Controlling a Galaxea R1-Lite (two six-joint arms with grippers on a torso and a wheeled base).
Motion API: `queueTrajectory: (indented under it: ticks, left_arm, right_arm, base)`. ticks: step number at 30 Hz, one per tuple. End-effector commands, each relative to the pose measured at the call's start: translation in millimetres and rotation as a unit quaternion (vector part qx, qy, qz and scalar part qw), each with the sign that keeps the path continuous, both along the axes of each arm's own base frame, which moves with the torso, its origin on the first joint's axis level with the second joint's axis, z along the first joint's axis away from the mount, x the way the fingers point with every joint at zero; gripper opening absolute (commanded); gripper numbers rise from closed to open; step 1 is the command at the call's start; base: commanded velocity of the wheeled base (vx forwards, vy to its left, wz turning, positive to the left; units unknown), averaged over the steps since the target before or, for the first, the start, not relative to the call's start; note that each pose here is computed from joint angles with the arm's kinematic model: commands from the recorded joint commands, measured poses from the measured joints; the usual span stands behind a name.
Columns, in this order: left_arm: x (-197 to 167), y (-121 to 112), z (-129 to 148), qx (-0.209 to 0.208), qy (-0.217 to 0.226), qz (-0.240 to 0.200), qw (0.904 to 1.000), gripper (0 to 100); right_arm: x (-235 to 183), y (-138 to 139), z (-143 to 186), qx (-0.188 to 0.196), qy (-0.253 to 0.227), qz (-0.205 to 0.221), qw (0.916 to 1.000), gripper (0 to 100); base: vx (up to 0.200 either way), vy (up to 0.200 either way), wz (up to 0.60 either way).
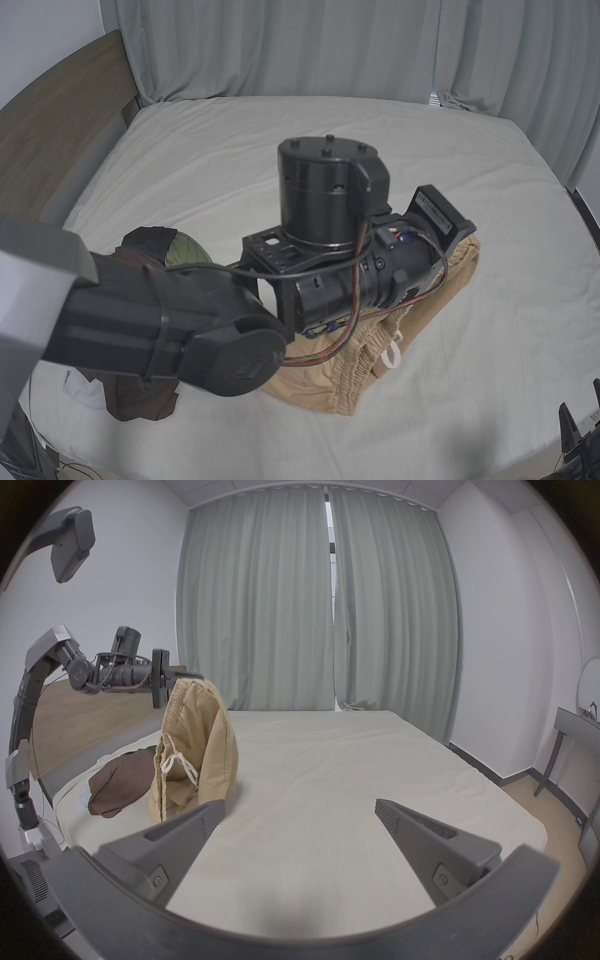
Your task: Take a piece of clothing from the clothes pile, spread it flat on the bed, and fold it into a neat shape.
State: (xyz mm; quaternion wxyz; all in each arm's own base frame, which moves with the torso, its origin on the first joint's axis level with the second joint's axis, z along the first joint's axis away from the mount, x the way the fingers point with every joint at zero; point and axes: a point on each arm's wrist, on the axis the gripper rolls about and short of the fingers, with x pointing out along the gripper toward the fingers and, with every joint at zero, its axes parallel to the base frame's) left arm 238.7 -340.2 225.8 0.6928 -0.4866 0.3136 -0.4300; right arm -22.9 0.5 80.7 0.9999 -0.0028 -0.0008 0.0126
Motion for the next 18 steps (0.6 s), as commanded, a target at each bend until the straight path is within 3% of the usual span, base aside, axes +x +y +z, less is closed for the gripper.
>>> queueTrajectory:
  ticks: [1,8,10,11,12,18]
  left_arm:
    - [-12.0,-3.7,29.4,-0.034,-0.009,-0.014,0.9993,0]
    - [-23.3,6.8,75.6,-0.073,-0.010,-0.017,0.9971,0]
    - [-23.3,6.8,75.6,-0.073,-0.010,-0.017,0.9971,0]
    - [-28.8,17.4,95.2,-0.107,0.003,-0.018,0.9941,0]
    - [-29.5,21.5,98.4,-0.113,0.009,-0.016,0.9935,0]
    - [-22.1,60.0,97.9,-0.107,0.020,0.019,0.9938,0]
  right_arm:
    - [0.1,0.0,-5.3,0.000,0.001,0.000,1.0000,100]
    - [0.1,0.0,-5.3,0.000,0.001,0.000,1.0000,100]
    - [0.1,0.0,-5.3,0.000,0.001,0.000,1.0000,100]
    - [0.1,0.0,-5.3,0.000,0.001,0.000,1.0000,100]
    - [0.1,0.0,-5.3,0.000,0.001,0.001,1.0000,100]
    - [0.1,0.0,-5.3,0.000,0.001,0.001,1.0000,100]
  base:
    - [0.000,0.000,0.00]
    - [0.000,0.000,0.00]
    - [0.000,0.000,0.00]
    - [0.000,0.000,0.00]
    - [0.000,0.000,0.00]
    - [0.000,0.000,0.00]
